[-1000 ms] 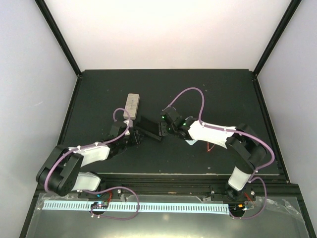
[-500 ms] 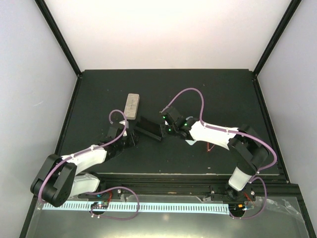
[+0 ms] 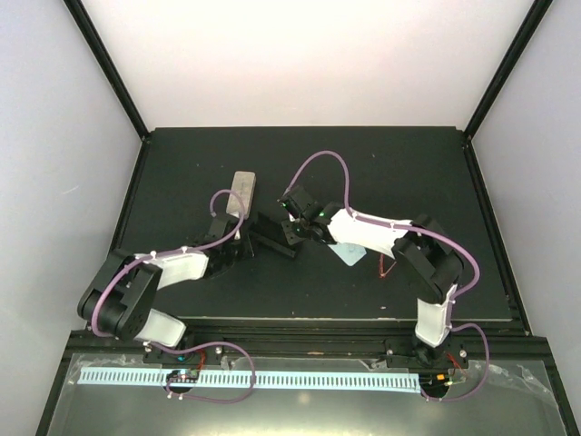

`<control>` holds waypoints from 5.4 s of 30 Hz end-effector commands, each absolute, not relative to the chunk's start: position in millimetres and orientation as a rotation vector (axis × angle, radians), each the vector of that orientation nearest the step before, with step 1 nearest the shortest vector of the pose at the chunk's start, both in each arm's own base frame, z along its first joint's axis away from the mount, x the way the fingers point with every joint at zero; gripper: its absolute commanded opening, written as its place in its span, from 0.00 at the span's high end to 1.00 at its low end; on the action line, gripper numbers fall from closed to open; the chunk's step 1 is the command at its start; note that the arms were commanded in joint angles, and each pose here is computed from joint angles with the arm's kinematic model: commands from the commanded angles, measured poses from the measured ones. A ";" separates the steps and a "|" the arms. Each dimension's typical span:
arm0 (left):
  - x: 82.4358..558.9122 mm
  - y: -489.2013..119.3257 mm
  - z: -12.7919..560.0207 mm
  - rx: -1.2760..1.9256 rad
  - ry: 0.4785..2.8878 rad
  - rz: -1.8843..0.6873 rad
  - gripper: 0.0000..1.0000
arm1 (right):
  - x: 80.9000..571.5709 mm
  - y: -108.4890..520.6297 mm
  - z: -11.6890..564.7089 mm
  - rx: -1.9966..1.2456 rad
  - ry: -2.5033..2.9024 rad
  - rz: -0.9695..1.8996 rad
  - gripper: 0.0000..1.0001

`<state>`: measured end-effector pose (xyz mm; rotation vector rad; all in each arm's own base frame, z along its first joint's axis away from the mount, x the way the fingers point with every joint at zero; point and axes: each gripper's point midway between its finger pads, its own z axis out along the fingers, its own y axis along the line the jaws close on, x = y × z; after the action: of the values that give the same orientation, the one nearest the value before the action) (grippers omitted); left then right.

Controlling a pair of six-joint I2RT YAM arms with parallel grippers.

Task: Organize the sunglasses
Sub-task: Adjust the sunglasses case at the center of the board, then move the glasses cleaning cloth to the center of the board, then adjust the glasses cleaning cloth at the center of the board.

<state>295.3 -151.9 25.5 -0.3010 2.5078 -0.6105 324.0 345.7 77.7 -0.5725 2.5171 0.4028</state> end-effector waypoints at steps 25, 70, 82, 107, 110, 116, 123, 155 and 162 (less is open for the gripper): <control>329.2 -170.3 9.3 -0.127 2.594 -0.545 0.73 | 313.1 318.1 59.6 -0.487 2.588 0.344 0.72; 297.0 -255.6 22.2 0.067 2.586 -0.914 0.73 | 305.8 212.8 -15.8 -0.201 2.783 0.007 0.78; 287.0 -246.1 38.3 0.043 2.537 -0.927 0.72 | 277.0 217.2 -3.9 -0.258 2.793 0.149 0.99; 210.8 -238.8 79.6 0.089 2.431 -1.110 0.65 | 154.4 297.2 38.6 -0.597 2.725 0.623 0.70; 201.0 -254.7 84.2 0.147 2.421 -1.164 0.70 | 162.7 281.8 38.0 -0.547 2.709 0.516 0.72; 182.9 -276.8 74.8 0.193 2.459 -1.206 0.83 | 169.4 261.8 26.6 -0.583 2.707 0.335 0.72; 158.9 -295.2 49.6 0.195 2.536 -1.221 0.89 | 170.1 260.8 17.3 -0.651 2.713 0.282 0.70; 144.5 -278.8 20.7 0.166 2.668 -1.117 0.94 | 235.0 232.8 44.5 -0.472 2.549 -0.060 0.91; 148.7 -280.3 35.3 0.200 2.608 -1.129 0.88 | 235.2 221.2 55.0 -0.411 2.533 -0.091 0.69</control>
<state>144.6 -278.1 23.0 0.1648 2.6585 -1.1294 229.5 229.0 40.1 -0.4717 2.5716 -0.0691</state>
